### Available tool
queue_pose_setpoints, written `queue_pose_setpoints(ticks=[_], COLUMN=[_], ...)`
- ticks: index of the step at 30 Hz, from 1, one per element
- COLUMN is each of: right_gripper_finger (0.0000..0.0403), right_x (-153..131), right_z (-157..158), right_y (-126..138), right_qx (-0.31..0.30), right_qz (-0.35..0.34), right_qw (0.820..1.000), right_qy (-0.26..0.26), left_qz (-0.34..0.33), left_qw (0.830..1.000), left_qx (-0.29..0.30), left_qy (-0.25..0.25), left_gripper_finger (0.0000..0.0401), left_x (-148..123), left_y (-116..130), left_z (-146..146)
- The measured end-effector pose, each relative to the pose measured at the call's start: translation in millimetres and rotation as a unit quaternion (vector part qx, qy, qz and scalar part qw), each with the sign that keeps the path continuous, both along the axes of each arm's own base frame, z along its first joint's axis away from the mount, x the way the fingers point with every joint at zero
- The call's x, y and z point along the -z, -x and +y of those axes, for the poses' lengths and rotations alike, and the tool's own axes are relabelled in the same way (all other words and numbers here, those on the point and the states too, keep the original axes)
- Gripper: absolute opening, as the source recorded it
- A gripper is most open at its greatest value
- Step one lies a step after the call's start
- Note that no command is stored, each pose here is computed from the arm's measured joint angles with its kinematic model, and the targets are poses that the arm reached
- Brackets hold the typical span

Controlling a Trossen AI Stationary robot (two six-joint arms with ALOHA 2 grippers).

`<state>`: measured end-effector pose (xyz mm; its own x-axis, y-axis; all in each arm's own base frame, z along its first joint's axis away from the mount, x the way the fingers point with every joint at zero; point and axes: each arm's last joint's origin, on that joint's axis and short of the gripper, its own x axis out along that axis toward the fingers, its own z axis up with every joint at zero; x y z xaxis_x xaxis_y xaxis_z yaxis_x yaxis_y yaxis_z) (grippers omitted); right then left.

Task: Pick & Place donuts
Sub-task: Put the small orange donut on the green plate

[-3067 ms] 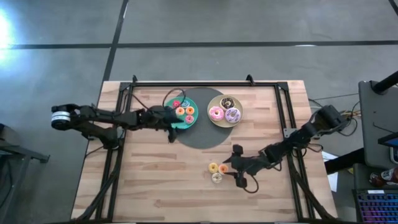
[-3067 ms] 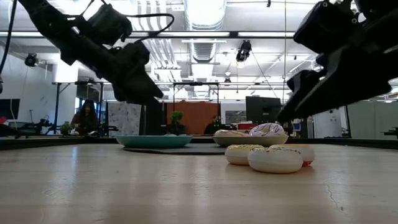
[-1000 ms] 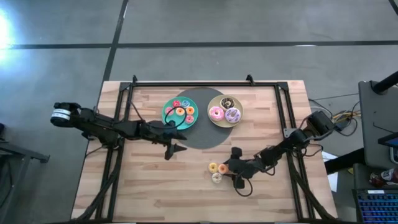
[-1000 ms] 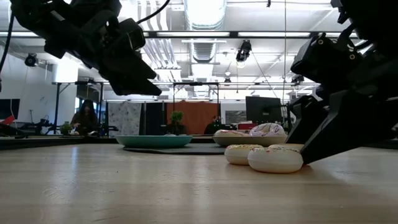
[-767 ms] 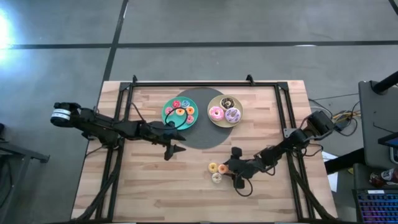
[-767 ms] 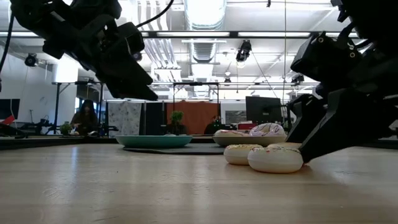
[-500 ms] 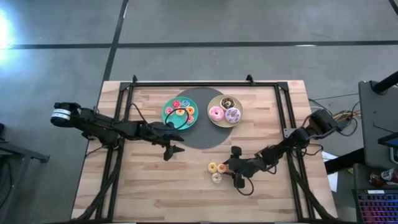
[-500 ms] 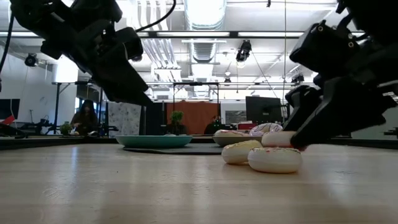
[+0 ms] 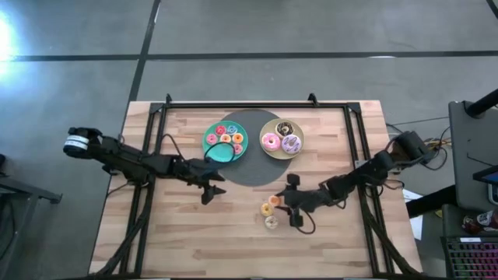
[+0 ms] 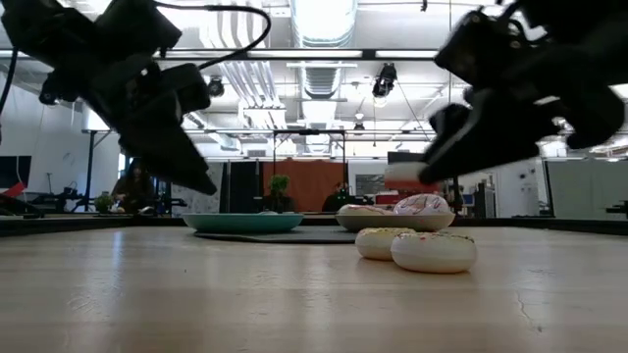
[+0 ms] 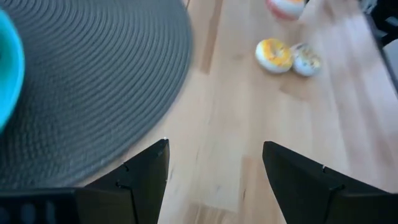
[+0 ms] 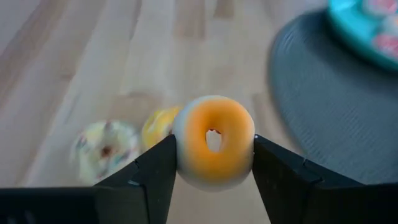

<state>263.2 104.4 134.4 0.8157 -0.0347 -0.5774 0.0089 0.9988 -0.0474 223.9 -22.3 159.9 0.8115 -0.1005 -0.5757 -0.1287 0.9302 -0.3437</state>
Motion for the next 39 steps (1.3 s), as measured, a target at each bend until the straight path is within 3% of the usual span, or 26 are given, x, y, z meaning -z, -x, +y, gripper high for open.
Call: queue_pose_setpoints(ticks=[8, 19, 26, 34, 39], right_gripper_finger=[0.0187, 0.0187, 0.0187, 0.0187, 0.0187], right_x=[-21.9, -53.9, -62.1, -60.9, -56.6], right_z=[-30.9, -80.7, -102.6, -134.8, -162.5], right_y=[-28.7, -60.1, -83.7, -128.4, -154.8], right_qx=[0.01, -0.001, -0.006, 0.028, 0.065], right_qz=[-0.018, -0.055, -0.068, -0.021, 0.015], right_qw=[0.999, 0.998, 0.997, 0.998, 0.998], right_qy=[0.048, 0.042, 0.038, 0.043, 0.01], left_qz=[0.02, -0.008, -0.029, -0.064, -0.077], left_qw=[0.999, 1.0, 0.999, 0.995, 0.994], left_qx=[-0.029, 0.002, -0.01, -0.042, -0.048], left_qy=[-0.008, -0.016, -0.045, -0.06, -0.058], left_gripper_finger=[0.0234, 0.0234, 0.0234, 0.0234, 0.0234], left_x=[13.6, 4.0, -7.9, -20.0, -22.8], left_y=[11.4, 20.2, 36.8, 53.7, 58.3], left_z=[-10.8, -35.4, -51.1, -62.8, -67.8])
